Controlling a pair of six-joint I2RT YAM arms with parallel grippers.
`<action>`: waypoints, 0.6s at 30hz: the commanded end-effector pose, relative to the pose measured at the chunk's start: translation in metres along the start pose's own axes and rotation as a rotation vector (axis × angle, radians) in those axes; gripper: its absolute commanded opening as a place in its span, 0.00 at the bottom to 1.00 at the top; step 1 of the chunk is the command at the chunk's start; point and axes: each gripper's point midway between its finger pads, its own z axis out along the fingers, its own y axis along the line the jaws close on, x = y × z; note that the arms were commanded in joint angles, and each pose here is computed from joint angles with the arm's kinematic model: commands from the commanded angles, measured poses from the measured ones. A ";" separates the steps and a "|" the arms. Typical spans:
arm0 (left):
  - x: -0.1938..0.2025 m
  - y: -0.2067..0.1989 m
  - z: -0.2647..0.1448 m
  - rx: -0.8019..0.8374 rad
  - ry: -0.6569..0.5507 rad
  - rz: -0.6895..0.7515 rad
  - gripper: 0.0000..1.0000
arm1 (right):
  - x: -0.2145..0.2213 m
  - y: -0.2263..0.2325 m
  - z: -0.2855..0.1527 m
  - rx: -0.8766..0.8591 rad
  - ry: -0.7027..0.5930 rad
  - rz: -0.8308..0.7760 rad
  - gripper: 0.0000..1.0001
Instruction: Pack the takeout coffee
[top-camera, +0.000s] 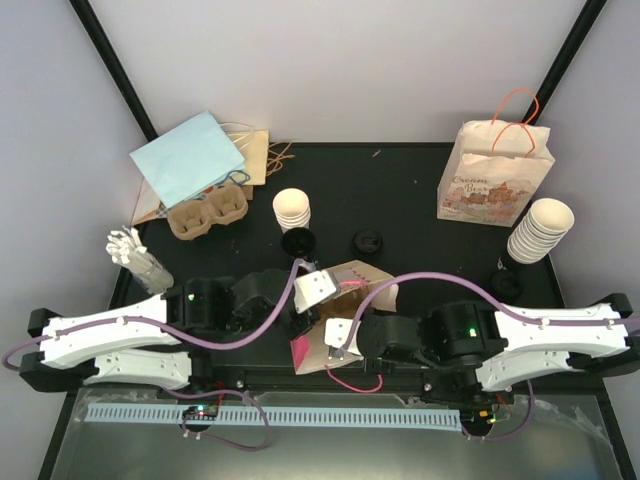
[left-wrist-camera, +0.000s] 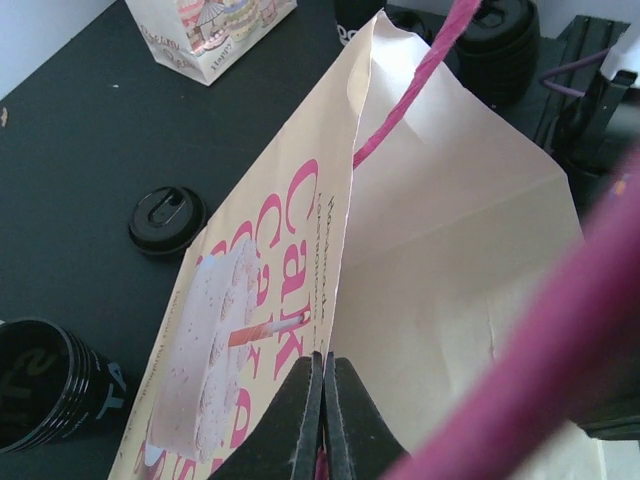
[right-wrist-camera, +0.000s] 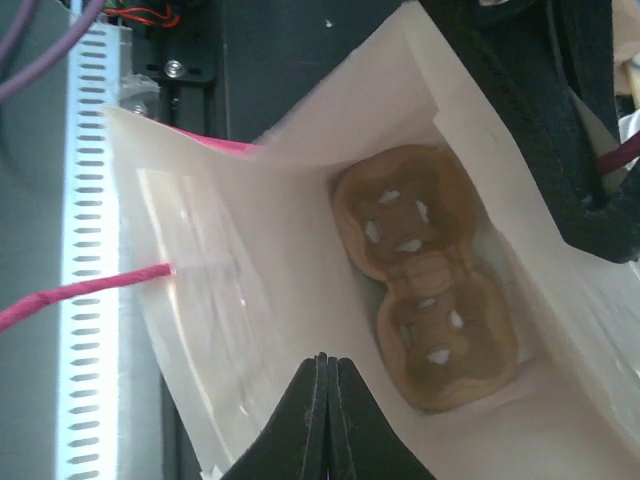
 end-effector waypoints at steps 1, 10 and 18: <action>-0.033 -0.001 -0.019 0.089 -0.101 -0.044 0.02 | -0.009 -0.020 -0.006 0.119 -0.049 -0.112 0.01; -0.039 -0.001 -0.031 0.223 -0.100 -0.063 0.02 | 0.000 -0.027 0.001 0.100 -0.015 -0.276 0.01; -0.031 -0.008 -0.026 0.309 -0.042 -0.064 0.02 | -0.005 -0.036 0.002 0.043 -0.015 -0.307 0.01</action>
